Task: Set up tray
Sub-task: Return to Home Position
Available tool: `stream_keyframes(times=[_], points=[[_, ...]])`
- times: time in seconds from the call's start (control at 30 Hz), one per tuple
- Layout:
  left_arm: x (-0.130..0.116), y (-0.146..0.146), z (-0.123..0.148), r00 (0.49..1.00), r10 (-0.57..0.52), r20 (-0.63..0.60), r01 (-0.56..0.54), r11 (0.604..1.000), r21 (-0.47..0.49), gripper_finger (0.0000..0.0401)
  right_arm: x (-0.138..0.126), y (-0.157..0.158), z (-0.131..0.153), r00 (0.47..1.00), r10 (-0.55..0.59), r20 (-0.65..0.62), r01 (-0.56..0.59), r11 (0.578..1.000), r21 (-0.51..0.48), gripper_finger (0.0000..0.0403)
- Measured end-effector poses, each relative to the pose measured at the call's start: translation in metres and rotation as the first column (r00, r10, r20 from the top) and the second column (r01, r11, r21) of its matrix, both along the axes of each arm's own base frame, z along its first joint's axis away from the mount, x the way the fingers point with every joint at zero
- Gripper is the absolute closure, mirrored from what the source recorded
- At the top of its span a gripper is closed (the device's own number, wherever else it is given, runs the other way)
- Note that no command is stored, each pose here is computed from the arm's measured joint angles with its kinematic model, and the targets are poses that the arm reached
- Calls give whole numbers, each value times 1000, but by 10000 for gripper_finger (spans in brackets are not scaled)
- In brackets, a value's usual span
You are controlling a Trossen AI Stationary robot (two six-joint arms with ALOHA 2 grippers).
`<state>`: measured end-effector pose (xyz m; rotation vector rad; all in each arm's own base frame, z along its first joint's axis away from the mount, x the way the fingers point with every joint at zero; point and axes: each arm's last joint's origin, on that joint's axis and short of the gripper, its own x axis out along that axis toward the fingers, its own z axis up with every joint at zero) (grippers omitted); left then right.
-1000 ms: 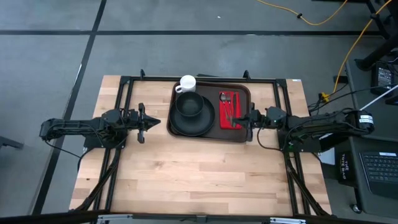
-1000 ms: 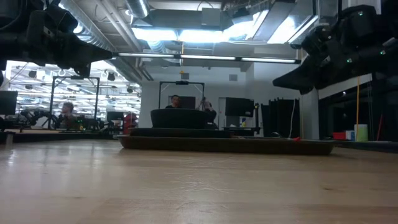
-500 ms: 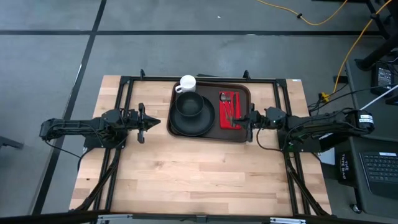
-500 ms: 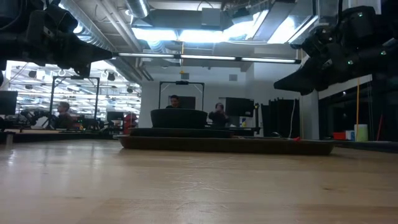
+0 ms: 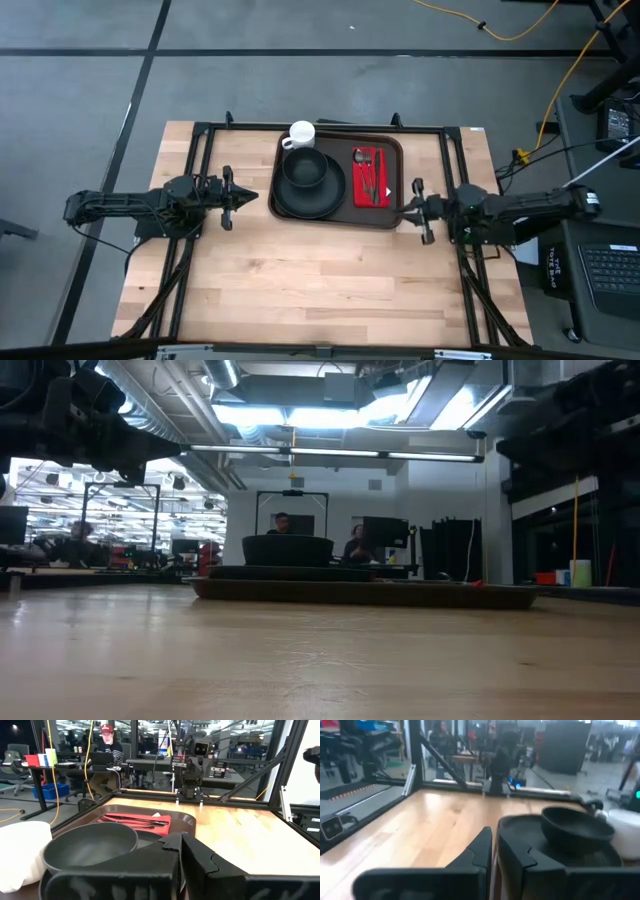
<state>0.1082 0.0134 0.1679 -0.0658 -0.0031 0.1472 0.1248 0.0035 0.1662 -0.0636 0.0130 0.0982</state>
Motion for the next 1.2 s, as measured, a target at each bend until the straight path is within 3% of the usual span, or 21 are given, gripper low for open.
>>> stream_keyframes(times=[0.33,0.6,1.2], points=[[0,0,0,1000,0,-1,0,1000,0,395,-12,6,11,992,51,116,-50,999,-14,369],[0,0,0,1000,0,0,0,1000,0,395,-24,6,3,996,74,47,-74,997,-17,369],[0,0,0,1000,0,-1,0,1000,0,395,-28,5,3,997,57,54,-58,998,35,369]])
